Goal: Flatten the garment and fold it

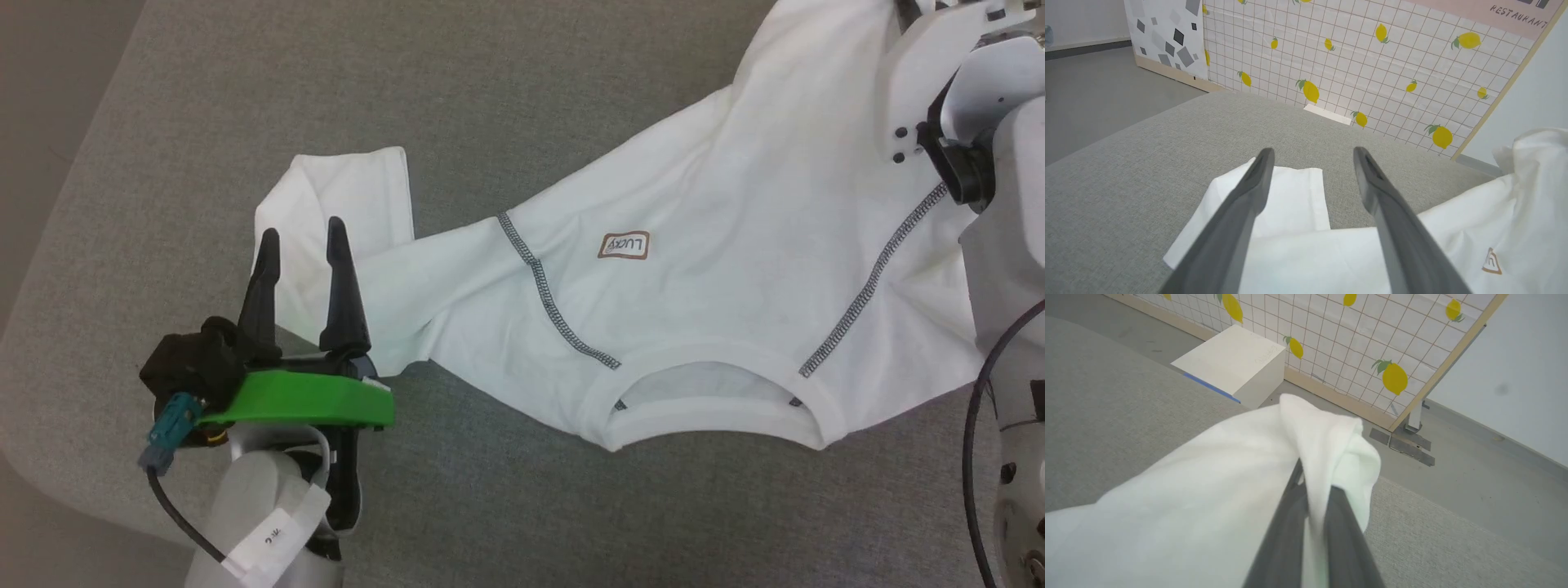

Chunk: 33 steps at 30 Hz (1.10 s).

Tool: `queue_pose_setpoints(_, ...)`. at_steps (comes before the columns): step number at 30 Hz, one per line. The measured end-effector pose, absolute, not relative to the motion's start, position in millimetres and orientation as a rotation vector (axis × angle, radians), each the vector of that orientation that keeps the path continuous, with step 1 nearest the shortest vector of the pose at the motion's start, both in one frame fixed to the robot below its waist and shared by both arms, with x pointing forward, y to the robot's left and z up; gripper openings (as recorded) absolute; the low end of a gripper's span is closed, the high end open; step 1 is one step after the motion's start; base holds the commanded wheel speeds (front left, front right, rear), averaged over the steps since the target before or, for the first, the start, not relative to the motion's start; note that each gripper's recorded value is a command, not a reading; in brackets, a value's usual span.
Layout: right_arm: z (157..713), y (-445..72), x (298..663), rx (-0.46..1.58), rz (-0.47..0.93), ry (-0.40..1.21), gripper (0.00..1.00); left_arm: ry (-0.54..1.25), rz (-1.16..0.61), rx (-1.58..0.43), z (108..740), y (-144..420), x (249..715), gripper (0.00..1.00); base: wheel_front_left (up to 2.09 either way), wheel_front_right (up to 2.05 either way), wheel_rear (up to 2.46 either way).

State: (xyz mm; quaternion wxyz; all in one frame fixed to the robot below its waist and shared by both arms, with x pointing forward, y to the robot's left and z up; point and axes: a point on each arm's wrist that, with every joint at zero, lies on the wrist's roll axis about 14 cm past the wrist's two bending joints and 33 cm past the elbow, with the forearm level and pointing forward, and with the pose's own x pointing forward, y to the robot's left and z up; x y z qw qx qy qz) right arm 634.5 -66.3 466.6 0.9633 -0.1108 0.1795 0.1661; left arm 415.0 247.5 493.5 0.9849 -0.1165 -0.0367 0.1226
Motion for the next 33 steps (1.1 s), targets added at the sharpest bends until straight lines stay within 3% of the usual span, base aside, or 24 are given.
queue_pose_setpoints(1,461,-64,634,-0.215,0.344,0.370,1.00,-0.071,0.249,-0.234,493,248,415,1.00,0.00,0.00,0.00)
queue_pose_setpoints(6,470,-52,627,-0.136,0.380,0.288,1.00,-0.068,0.252,-0.234,493,248,412,1.00,0.00,0.00,0.00)
queue_pose_setpoints(11,476,-48,591,-0.031,0.410,0.186,1.00,-0.043,0.246,-0.211,488,246,396,1.00,0.00,0.00,0.00)
queue_pose_setpoints(12,480,-59,561,0.005,0.400,0.147,1.00,0.010,0.207,-0.211,473,233,383,1.00,0.00,0.00,0.00)
queue_pose_setpoints(23,500,-130,452,0.076,0.210,0.100,1.00,0.349,0.008,-0.306,428,166,353,1.00,0.00,0.00,0.00)
queue_pose_setpoints(33,504,-159,404,0.116,0.135,0.121,1.00,0.589,0.055,-0.343,399,153,351,1.00,0.00,0.00,0.00)
